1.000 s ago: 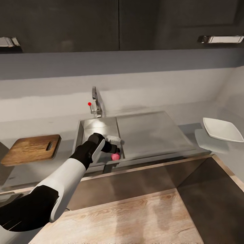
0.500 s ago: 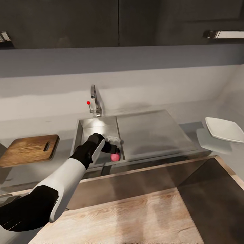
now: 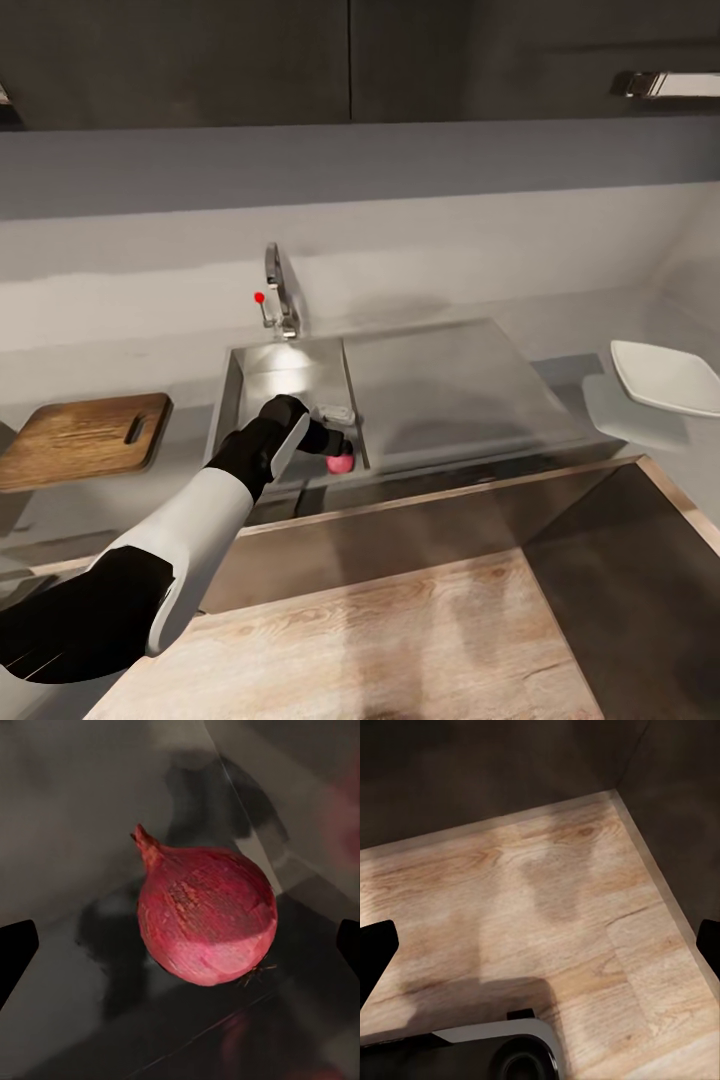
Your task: In the kitchen, take the Vidalia onion out of the sink, dice it on the chopping board with the paring knife, put the diced onion into the bowl on the countertop, then place both the paring knife and the chopping board into the sink.
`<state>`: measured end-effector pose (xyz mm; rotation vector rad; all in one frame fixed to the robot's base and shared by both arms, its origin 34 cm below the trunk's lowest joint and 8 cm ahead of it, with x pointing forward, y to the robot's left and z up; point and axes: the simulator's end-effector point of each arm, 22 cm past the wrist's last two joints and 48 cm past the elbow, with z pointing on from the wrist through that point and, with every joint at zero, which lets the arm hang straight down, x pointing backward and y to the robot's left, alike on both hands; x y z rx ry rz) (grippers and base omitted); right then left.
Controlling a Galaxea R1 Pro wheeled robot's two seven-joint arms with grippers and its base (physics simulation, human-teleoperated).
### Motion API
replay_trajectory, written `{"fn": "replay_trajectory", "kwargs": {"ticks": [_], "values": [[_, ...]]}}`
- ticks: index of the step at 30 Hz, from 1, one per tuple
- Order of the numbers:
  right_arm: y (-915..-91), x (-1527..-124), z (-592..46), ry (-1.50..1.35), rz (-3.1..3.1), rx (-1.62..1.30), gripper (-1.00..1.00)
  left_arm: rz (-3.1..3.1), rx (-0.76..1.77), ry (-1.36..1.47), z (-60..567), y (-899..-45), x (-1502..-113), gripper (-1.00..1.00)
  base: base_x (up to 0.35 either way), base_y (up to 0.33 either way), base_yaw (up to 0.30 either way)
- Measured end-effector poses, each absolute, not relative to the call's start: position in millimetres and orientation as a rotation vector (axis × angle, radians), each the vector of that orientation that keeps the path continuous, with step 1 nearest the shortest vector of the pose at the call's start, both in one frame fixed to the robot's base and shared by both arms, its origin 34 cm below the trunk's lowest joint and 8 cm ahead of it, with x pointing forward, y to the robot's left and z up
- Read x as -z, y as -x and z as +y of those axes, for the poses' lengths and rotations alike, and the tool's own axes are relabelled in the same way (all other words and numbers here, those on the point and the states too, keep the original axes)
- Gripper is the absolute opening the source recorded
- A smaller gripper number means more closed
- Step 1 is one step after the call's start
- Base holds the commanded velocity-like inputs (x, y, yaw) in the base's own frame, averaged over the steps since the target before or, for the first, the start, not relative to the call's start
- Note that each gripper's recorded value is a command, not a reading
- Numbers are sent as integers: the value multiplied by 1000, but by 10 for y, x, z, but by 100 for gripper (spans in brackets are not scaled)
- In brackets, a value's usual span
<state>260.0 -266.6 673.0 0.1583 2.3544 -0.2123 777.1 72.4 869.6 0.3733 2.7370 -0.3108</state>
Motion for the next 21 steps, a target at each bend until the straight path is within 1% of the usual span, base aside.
{"fn": "replay_trajectory", "kwargs": {"ticks": [3, 5, 21], "values": [[-2585, -6724, -2666, -158, 2358, 213, 100, 2741, 312, -373, 724, -7763, -8669, 100, 205, 0, 0], [-2578, -6719, -2666, -158, 2361, 213, 100, 2745, 312, -373, 725, -7760, -8645, 100, 83, 0, 0], [-2500, -6685, -2669, -156, 2385, 217, 100, 2775, 308, -389, 720, -7696, -8459, 100, 6, 0, 0]]}}
